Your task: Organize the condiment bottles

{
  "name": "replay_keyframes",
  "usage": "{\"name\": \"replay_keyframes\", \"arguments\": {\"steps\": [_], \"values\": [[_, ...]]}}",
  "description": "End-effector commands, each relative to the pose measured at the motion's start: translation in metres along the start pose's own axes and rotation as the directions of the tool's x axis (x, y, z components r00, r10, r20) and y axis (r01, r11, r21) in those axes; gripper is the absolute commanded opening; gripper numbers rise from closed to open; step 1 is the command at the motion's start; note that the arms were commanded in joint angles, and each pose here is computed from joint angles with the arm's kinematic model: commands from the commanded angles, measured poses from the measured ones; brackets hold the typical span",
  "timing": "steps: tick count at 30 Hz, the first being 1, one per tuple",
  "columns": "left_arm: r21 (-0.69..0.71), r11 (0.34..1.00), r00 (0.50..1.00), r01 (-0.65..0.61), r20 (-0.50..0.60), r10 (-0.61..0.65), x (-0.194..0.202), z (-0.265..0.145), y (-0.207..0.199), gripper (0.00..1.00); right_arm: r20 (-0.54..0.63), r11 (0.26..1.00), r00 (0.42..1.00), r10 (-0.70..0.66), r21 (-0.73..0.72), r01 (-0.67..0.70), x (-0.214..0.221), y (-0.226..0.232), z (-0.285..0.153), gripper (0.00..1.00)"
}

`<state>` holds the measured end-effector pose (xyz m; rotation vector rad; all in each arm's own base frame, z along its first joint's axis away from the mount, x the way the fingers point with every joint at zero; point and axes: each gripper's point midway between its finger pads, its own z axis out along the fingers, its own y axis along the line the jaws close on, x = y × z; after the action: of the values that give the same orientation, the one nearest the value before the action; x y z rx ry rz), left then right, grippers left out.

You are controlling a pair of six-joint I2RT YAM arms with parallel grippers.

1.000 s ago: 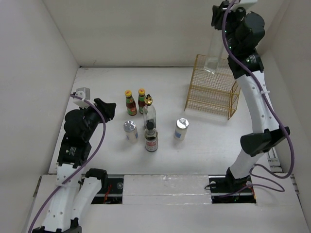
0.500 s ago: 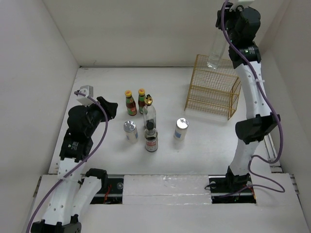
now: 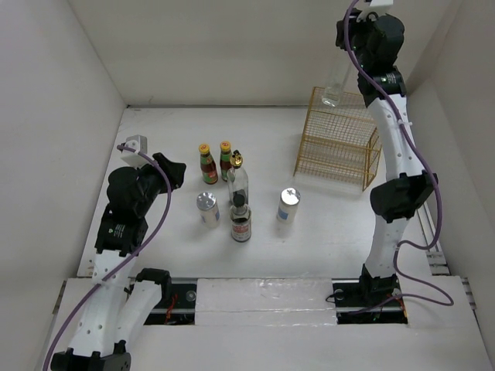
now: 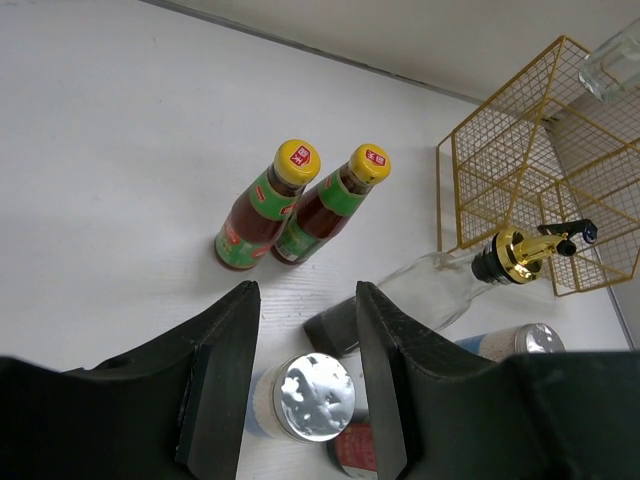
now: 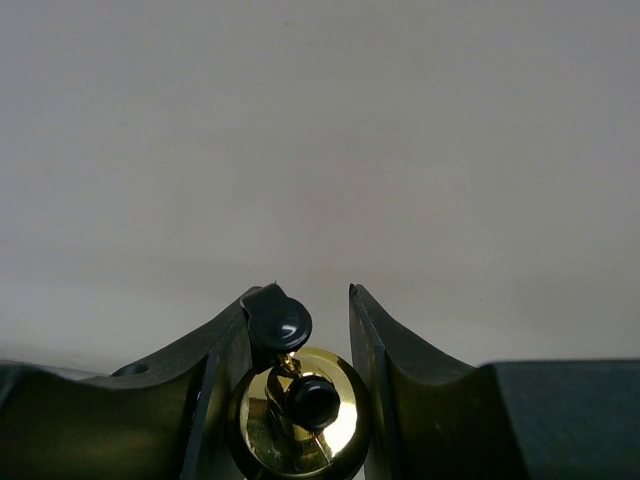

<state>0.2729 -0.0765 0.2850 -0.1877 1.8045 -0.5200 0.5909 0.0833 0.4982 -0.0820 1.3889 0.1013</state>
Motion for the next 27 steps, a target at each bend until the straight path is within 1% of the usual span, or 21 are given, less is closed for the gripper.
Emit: {"name": "replay_keyframes", "arguments": {"steps": [1, 4, 6, 10, 11, 12, 15, 17, 25, 26, 27], "values": [[0.019, 1.0, 0.999, -0.012, 0.049, 0.011, -0.014, 0.0, -0.005, 0.39, 0.247, 0.998, 0.969, 0.019, -0.066, -0.003, -0.081, 0.006, -0.011, 0.0], [0.019, 1.0, 0.999, -0.012, 0.049, 0.011, -0.014, 0.0, -0.005, 0.39, 0.256, 0.996, 0.967, 0.015, -0.087, 0.007, -0.077, 0.006, -0.005, 0.0], [0.015, 1.0, 0.998, -0.013, 0.063, 0.012, -0.017, -0.003, -0.005, 0.39, 0.263, 0.992, 0.965, 0.02, -0.125, 0.014, -0.079, 0.009, -0.006, 0.0], [0.007, 1.0, 0.998, -0.012, 0.067, 0.012, -0.018, -0.003, -0.004, 0.39, 0.239, 0.987, 0.971, 0.024, -0.162, 0.015, -0.059, 0.011, 0.005, 0.0], [0.01, 1.0, 0.997, -0.014, 0.075, 0.013, -0.019, -0.005, -0.005, 0.39, 0.248, 0.984, 0.968, 0.024, -0.178, 0.021, -0.062, 0.014, 0.004, 0.0], [0.01, 1.0, 0.997, -0.014, 0.075, 0.013, -0.019, -0.005, -0.005, 0.39, 0.229, 0.98, 0.973, 0.024, -0.2, 0.023, -0.051, 0.018, 0.007, 0.0], [0.01, 1.0, 0.997, -0.014, 0.075, 0.013, -0.019, -0.005, -0.005, 0.39, 0.224, 0.972, 0.974, 0.02, -0.235, 0.034, -0.044, 0.02, 0.01, 0.0], [0.01, 1.0, 0.997, -0.014, 0.075, 0.013, -0.019, -0.005, -0.005, 0.39, 0.224, 0.973, 0.974, 0.017, -0.226, 0.036, -0.041, 0.014, 0.013, 0.0], [0.002, 1.0, 0.997, -0.013, 0.079, 0.013, -0.02, -0.005, -0.003, 0.39, 0.231, 0.958, 0.973, 0.016, -0.283, 0.052, -0.037, 0.024, 0.012, 0.0], [0.002, 1.0, 0.997, -0.013, 0.079, 0.013, -0.02, -0.005, -0.003, 0.39, 0.223, 0.957, 0.975, 0.025, -0.286, 0.041, -0.036, 0.025, 0.01, 0.0], [0.002, 1.0, 0.997, -0.013, 0.079, 0.013, -0.02, -0.005, -0.003, 0.39, 0.205, 0.955, 0.978, 0.025, -0.295, 0.037, -0.026, 0.026, 0.01, 0.0]]}}
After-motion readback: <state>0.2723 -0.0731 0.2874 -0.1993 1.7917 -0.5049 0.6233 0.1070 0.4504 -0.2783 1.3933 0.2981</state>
